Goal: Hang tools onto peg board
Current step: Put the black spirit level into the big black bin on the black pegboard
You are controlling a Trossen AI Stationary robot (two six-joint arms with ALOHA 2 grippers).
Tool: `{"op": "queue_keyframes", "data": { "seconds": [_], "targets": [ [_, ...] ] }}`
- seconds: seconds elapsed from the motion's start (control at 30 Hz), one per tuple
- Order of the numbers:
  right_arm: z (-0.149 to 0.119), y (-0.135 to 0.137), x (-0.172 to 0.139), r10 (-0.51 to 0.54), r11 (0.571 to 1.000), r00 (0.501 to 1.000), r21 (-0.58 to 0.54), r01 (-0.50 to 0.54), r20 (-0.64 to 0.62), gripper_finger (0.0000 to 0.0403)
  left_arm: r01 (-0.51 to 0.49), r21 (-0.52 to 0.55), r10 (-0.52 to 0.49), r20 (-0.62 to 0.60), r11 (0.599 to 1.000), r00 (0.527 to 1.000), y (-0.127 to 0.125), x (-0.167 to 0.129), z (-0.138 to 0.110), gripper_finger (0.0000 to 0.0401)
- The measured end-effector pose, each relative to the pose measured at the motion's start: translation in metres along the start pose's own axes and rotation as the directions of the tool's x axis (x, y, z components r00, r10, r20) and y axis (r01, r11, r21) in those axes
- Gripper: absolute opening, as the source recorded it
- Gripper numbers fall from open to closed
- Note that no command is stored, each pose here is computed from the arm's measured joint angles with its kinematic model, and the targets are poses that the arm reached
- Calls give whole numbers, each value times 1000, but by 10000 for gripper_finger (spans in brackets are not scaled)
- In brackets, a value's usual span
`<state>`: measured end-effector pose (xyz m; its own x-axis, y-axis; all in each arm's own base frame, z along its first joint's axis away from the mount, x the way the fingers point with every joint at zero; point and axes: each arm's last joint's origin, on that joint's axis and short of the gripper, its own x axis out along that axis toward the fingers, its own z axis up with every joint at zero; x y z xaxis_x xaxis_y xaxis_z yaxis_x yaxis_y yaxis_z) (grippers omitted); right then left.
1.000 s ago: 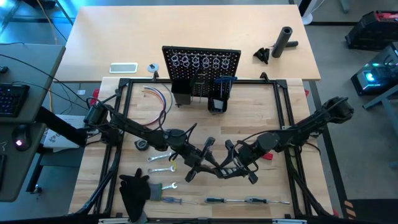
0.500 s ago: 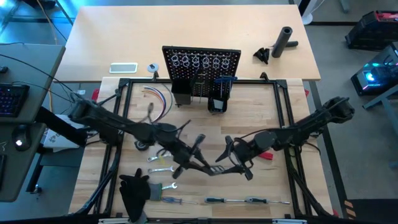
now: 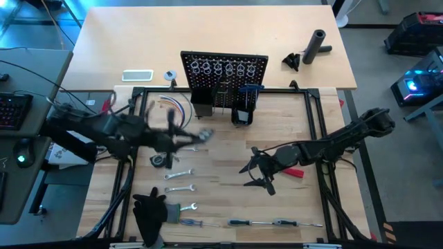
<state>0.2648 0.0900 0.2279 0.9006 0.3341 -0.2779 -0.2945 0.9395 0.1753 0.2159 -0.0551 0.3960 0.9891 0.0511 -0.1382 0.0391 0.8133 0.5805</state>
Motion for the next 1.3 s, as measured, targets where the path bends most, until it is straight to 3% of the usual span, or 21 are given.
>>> {"op": "queue_keyframes", "data": {
  "seconds": [0.13,0.33,0.7,1.3],
  "targets": [
    [-1,0,0,-3,1000,1000,0,3,-7,236,-103,34,105,-60,994,993,19,-8,-9,52],
    [-1,-1,0,-35,999,999,2,35,-5,236,-169,82,181,-180,982,967,43,1,-32,52],
    [-4,0,1,-35,999,999,17,36,-32,236,-176,38,180,-224,984,958,79,6,-63,52],
    [-5,0,0,-38,999,998,25,39,-44,236,-191,-157,153,-223,969,963,105,7,-131,52]
  ]
}}
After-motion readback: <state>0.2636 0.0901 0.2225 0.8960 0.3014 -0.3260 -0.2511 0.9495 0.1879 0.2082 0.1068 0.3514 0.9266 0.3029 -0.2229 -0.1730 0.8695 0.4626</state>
